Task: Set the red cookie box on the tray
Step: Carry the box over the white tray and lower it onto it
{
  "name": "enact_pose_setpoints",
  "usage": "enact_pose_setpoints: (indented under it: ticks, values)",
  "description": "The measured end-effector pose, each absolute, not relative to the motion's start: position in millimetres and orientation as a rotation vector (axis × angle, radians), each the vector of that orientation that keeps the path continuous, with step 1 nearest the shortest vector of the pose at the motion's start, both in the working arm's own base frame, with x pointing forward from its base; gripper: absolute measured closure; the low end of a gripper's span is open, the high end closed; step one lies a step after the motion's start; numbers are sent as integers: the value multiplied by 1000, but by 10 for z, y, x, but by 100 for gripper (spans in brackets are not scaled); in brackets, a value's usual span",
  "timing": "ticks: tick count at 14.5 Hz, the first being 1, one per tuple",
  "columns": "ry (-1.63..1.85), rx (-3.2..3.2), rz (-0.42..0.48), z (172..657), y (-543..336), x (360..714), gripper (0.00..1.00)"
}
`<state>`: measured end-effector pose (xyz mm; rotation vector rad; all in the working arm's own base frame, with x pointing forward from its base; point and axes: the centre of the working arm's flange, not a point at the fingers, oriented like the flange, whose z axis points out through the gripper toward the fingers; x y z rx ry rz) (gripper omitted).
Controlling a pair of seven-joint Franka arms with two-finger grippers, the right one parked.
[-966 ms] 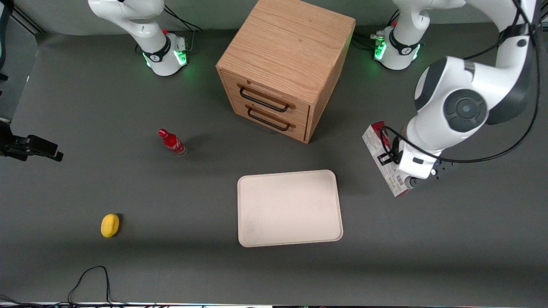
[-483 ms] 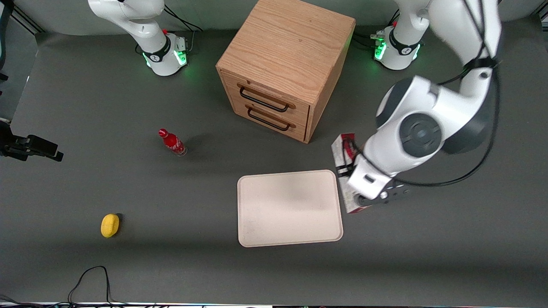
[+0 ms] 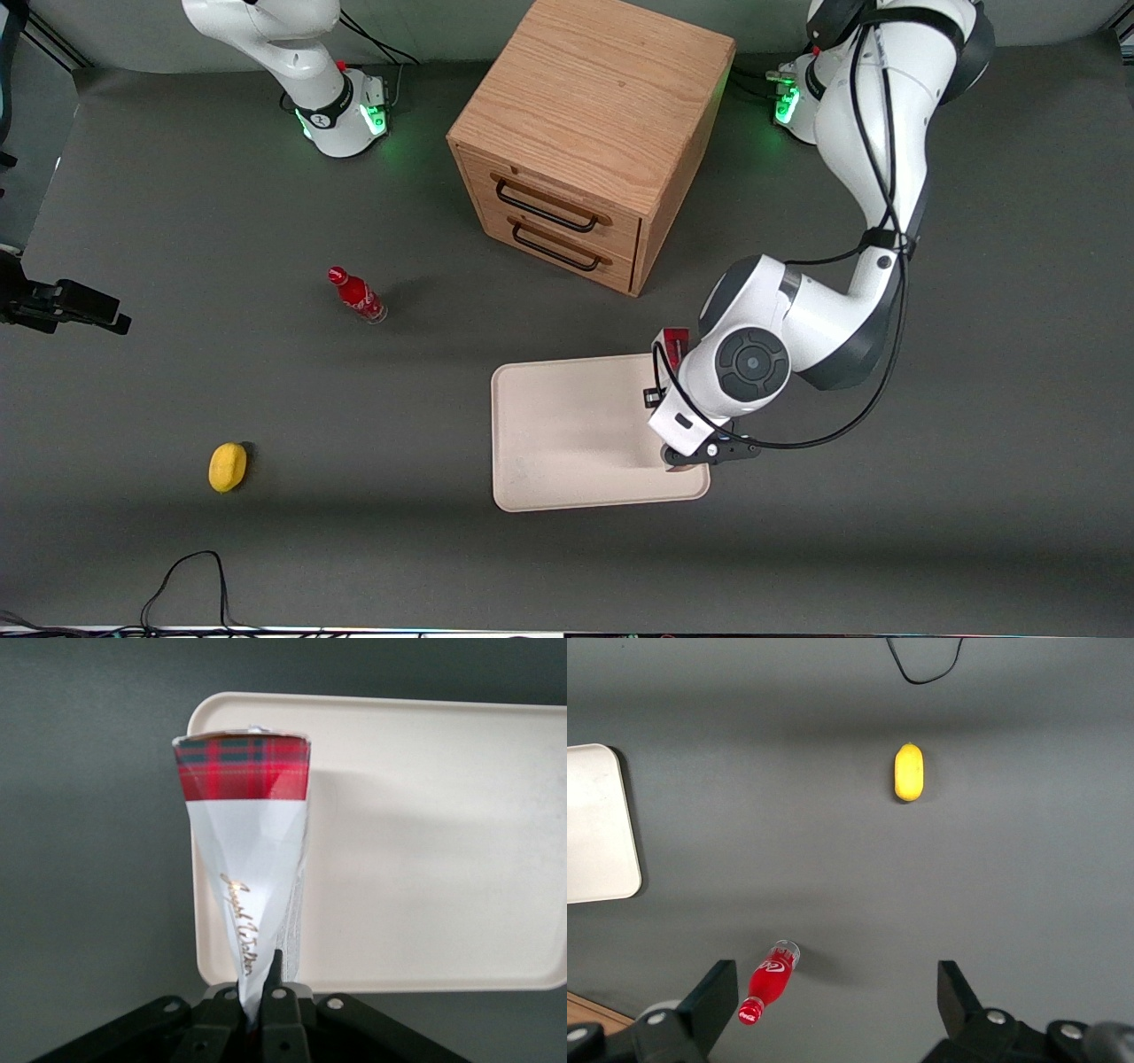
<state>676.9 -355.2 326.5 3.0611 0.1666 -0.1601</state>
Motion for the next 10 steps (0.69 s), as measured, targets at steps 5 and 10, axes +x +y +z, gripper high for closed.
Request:
enact_pose_setpoints:
  ticks: [5,10]
  values:
    - [162,3077,-163,2739,-3568,6750,97]
    - [136,3120,-138,2671,-3536,6751,81]
